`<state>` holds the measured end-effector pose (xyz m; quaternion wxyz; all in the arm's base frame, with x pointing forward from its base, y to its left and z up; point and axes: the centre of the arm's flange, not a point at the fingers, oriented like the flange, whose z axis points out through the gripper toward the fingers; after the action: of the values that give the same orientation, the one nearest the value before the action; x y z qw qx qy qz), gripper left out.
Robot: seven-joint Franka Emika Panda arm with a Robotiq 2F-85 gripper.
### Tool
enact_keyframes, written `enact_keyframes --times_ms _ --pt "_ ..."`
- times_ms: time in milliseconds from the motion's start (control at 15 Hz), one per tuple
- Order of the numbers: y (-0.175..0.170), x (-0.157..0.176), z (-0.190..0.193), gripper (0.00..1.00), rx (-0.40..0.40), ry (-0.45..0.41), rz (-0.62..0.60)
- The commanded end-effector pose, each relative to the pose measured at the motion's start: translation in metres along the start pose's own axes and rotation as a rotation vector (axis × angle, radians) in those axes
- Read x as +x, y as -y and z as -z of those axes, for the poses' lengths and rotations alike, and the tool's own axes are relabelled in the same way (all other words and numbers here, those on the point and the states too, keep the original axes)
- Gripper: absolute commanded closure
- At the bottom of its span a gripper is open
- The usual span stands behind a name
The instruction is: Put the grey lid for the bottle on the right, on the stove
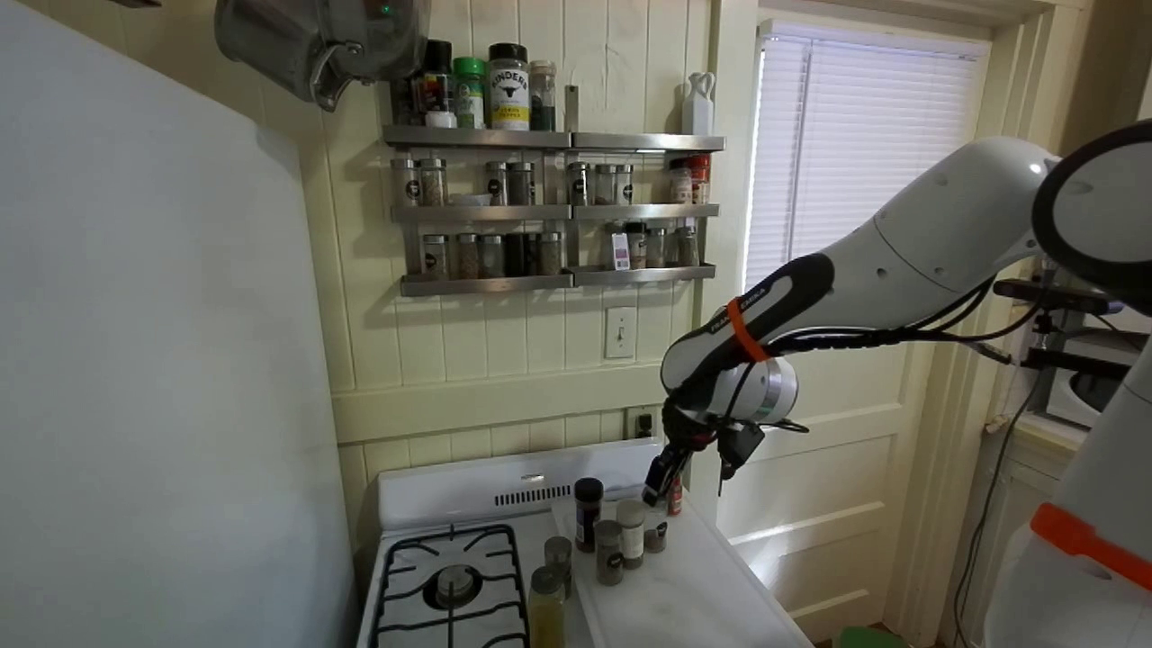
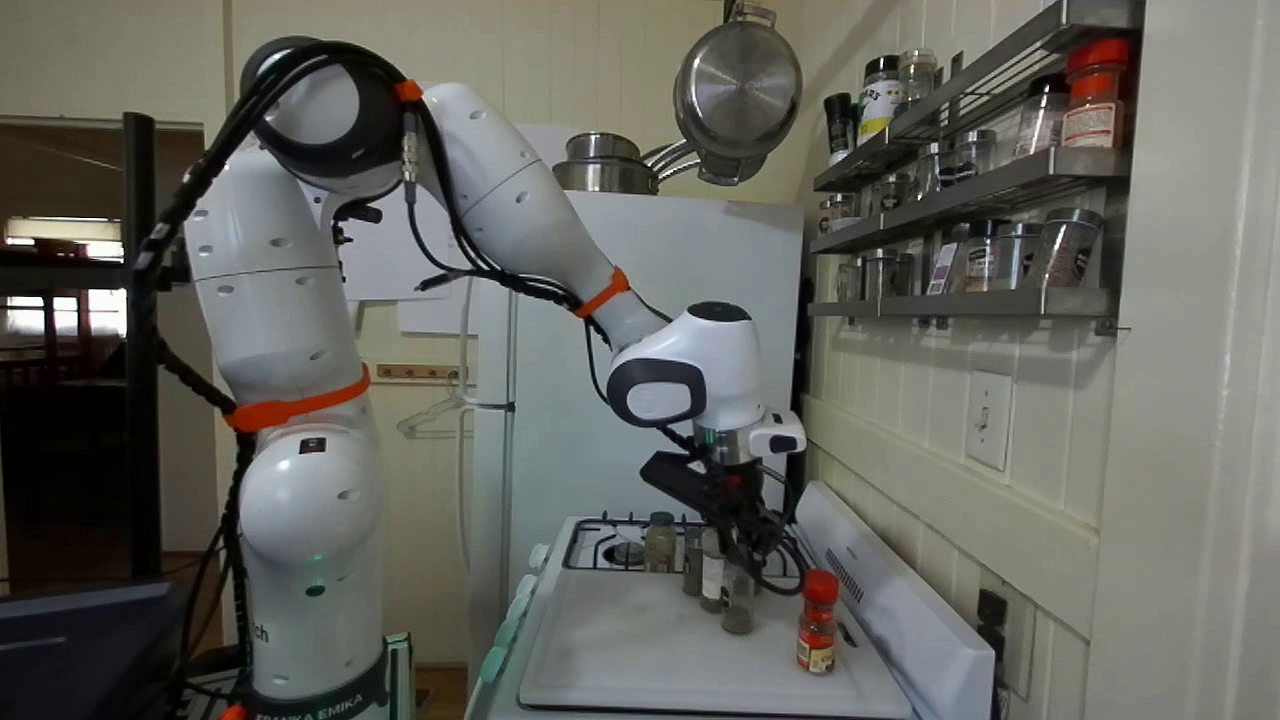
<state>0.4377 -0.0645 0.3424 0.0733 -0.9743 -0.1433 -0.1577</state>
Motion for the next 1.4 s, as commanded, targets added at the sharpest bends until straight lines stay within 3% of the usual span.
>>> enact_keyframes --times_ms 0,667,1133,1333 --pt "0.005 -0.004 0.002 0.75 -0.015 -0.021 0.01" --pt "0.007 -0.005 0.011 0.75 -0.025 -0.031 0.008" --pt "0.027 -0.003 0.028 0.75 -0.036 -0.038 0.029" --pt "0.042 -0.007 0.031 0.75 -0.036 -0.003 0.038"
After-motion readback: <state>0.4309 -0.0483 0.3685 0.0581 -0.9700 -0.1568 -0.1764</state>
